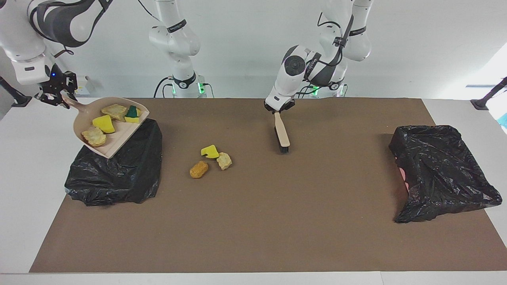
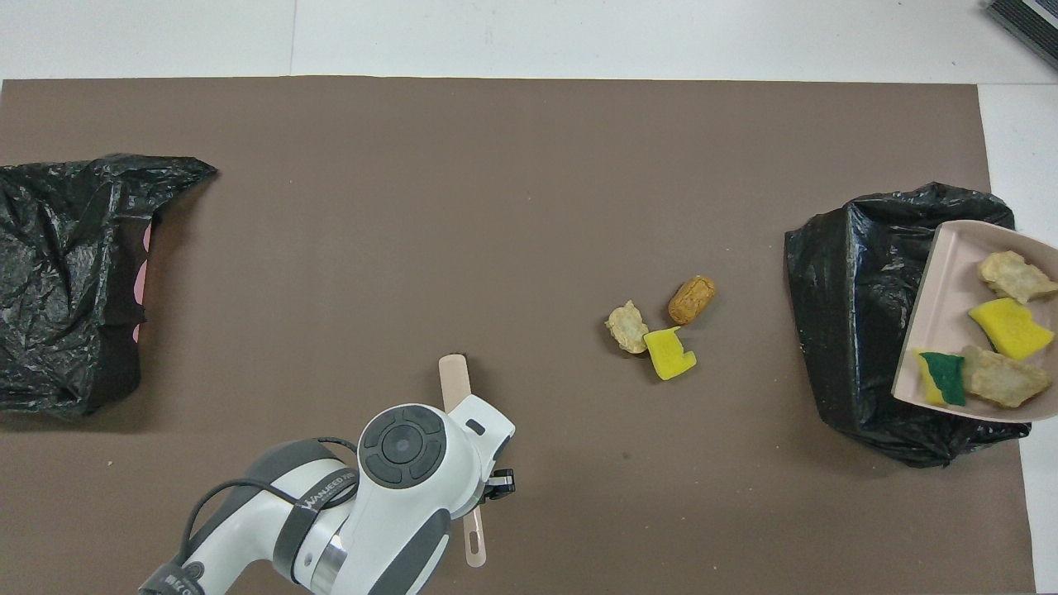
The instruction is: Sweep and dump trash in bin
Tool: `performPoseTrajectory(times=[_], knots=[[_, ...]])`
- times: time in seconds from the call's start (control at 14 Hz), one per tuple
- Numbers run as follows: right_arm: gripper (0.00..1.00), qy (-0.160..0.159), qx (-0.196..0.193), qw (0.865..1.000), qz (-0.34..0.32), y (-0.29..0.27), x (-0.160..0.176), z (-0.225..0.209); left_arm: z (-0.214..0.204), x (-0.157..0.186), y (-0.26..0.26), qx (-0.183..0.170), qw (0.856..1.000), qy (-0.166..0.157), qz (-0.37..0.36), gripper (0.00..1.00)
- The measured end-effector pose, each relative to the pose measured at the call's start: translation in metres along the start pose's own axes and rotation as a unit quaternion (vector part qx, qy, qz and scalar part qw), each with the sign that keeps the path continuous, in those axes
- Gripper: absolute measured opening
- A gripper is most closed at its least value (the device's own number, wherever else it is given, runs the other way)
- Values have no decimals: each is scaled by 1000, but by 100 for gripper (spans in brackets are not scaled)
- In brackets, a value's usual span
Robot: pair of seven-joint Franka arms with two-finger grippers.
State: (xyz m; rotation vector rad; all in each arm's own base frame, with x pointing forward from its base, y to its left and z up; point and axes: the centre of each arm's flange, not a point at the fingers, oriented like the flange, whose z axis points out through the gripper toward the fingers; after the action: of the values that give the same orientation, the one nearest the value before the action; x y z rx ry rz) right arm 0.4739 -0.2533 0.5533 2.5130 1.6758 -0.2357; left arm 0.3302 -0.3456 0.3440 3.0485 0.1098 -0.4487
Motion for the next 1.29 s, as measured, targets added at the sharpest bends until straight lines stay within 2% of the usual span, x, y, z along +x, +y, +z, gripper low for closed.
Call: performPoseTrajectory(times=[0.14, 0.21, 0.29, 0.36, 0.43, 0.57, 0.71, 0.79, 1.07, 1.29], knots=[[32, -40, -13, 999, -22, 6, 6, 2, 5, 0, -4, 4, 1000, -4, -2, 26], [32, -64, -17, 997, -36, 9, 11, 3, 7, 1, -6, 5, 1000, -5, -1, 30], [32, -85, -24, 995, -50, 11, 16, 4, 7, 1, -7, 4, 1000, -5, 0, 30], [32, -103, -33, 992, -65, 13, 21, 6, 6, 3, -8, 3, 1000, -4, -2, 36], [32, -118, -41, 989, -80, 17, 24, 11, 3, 8, -11, 0, 1000, -3, -9, 45], [32, -149, -48, 981, -115, 22, 27, 19, -13, 35, -28, -16, 1000, 6, -23, 74], [32, -175, -50, 972, -150, 25, 37, 18, -35, 71, -54, -29, 999, 24, -20, 94], [32, -187, -52, 967, -167, 26, 45, 17, -49, 91, -69, -27, 999, 38, -21, 100], [32, -237, -61, 941, -233, 28, 77, 6, -106, 166, -111, -27, 997, 66, -33, 100], [32, -257, -65, 931, -252, 28, 87, 3, -141, 210, -148, -41, 995, 95, -9, 100]])
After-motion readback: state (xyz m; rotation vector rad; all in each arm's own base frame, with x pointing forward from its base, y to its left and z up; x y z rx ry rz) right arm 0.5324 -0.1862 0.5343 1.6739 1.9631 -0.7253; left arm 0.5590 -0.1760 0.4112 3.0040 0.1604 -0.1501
